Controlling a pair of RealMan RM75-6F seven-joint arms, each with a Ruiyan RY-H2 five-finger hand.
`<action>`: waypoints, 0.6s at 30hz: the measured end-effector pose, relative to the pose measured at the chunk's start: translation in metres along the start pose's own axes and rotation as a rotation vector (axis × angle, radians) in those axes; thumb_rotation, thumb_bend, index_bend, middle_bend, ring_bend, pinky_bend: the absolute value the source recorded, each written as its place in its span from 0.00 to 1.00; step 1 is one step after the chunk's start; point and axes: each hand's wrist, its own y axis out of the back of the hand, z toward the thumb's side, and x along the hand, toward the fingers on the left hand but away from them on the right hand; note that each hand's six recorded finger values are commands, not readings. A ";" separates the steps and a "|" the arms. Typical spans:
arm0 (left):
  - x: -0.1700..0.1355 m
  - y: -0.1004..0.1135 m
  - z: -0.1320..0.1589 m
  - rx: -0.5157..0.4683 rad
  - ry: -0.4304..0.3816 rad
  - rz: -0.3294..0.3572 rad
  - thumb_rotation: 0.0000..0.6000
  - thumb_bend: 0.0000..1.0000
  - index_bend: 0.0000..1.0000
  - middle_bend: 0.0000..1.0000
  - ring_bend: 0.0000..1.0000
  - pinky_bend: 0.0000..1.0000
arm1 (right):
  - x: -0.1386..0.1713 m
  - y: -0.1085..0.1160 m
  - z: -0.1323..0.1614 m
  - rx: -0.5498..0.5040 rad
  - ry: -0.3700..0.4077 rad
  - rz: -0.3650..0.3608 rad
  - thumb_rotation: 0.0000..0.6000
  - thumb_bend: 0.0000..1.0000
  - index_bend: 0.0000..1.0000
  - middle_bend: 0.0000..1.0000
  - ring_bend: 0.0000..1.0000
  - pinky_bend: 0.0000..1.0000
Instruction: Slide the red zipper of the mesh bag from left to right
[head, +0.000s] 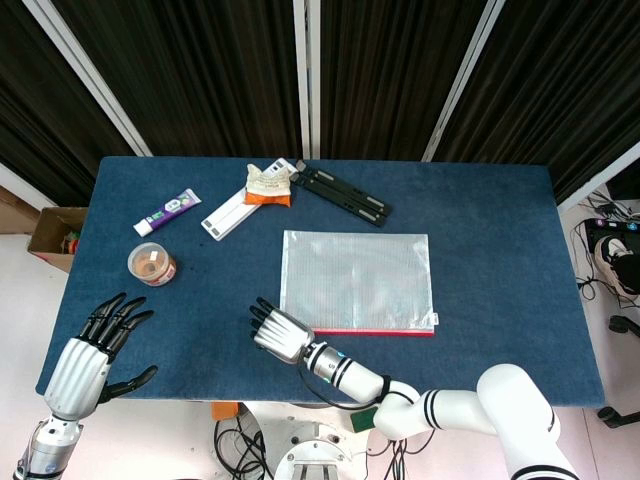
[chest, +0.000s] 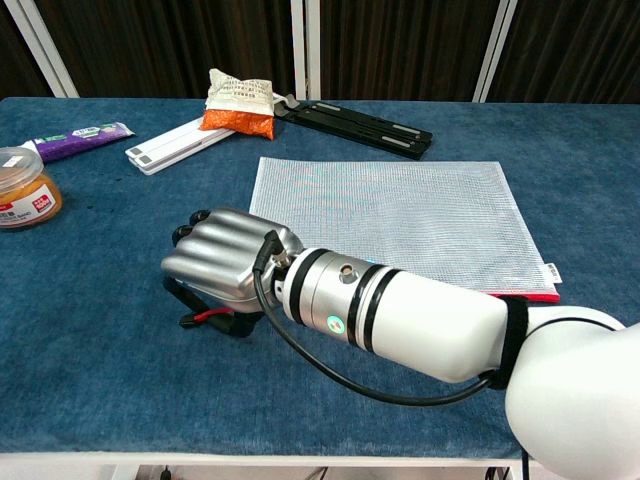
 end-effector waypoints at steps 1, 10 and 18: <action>0.000 0.000 0.000 0.000 0.000 0.000 1.00 0.14 0.19 0.11 0.05 0.14 | 0.000 0.000 0.001 0.000 0.003 -0.003 1.00 0.46 0.61 0.39 0.15 0.19; -0.001 0.000 0.000 -0.001 0.000 -0.002 1.00 0.14 0.19 0.11 0.05 0.14 | 0.003 0.005 0.006 -0.002 0.032 -0.046 1.00 0.48 0.74 0.45 0.20 0.22; 0.002 -0.005 -0.002 -0.021 0.003 -0.027 1.00 0.14 0.19 0.11 0.05 0.14 | 0.020 0.016 -0.008 -0.020 0.036 -0.124 1.00 0.53 0.82 0.48 0.23 0.23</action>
